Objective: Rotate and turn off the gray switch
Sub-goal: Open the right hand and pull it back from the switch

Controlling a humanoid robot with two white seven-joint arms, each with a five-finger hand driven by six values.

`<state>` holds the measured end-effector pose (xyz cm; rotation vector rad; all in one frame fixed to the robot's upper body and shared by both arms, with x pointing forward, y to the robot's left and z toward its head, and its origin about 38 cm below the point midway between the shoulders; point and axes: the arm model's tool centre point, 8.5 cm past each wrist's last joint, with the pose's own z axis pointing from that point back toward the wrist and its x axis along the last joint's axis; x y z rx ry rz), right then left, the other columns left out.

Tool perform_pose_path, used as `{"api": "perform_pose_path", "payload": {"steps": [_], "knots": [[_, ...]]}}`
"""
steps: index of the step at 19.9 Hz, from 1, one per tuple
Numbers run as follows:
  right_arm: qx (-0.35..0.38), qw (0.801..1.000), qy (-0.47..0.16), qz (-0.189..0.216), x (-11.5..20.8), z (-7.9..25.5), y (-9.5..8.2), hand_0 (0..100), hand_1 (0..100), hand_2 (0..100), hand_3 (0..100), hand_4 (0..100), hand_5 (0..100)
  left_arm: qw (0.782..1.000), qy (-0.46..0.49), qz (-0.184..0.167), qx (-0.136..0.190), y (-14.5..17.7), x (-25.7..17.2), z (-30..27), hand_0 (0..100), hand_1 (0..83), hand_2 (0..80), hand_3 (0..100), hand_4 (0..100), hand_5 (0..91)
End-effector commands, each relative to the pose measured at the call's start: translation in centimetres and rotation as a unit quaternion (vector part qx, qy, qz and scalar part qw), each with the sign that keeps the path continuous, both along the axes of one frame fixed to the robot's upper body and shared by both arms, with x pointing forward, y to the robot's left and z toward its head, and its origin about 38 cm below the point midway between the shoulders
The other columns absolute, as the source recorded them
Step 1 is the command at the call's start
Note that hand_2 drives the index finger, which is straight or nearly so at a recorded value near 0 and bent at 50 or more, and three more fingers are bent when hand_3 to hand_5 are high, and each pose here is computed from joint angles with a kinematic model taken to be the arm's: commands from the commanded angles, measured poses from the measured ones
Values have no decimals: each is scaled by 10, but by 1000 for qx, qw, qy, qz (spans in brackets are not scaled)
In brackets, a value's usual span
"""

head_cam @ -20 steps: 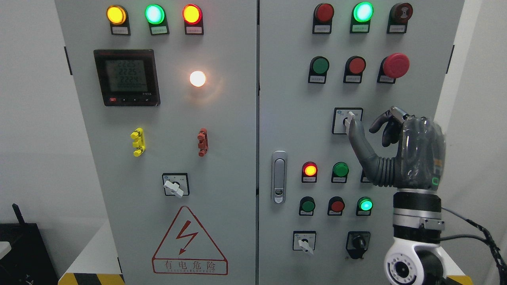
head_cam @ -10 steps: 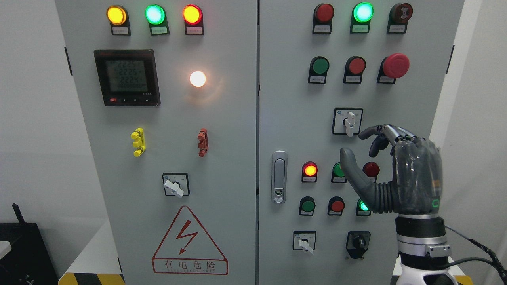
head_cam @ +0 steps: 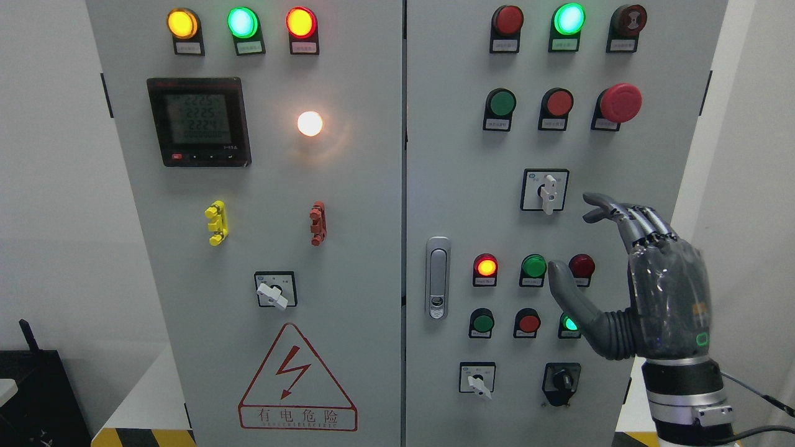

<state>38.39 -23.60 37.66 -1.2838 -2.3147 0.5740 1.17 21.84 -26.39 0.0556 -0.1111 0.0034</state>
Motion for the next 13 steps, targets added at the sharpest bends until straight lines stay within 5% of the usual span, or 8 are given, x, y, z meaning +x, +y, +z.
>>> {"api": "perform_pose_path", "payload": {"steps": [1,13], "knots": [[-24,999,-2,-21,-8,0,-19,254,146,153,75,0,0,1000,-17,14,0,0,14,0,120,389,0,0,0,0],[-16,1000,-2,-15,-21,-9,-20,225,170,165,102,0,0,1000,-17,13,0,0,14,0,120,389,0,0,0,0]]}}
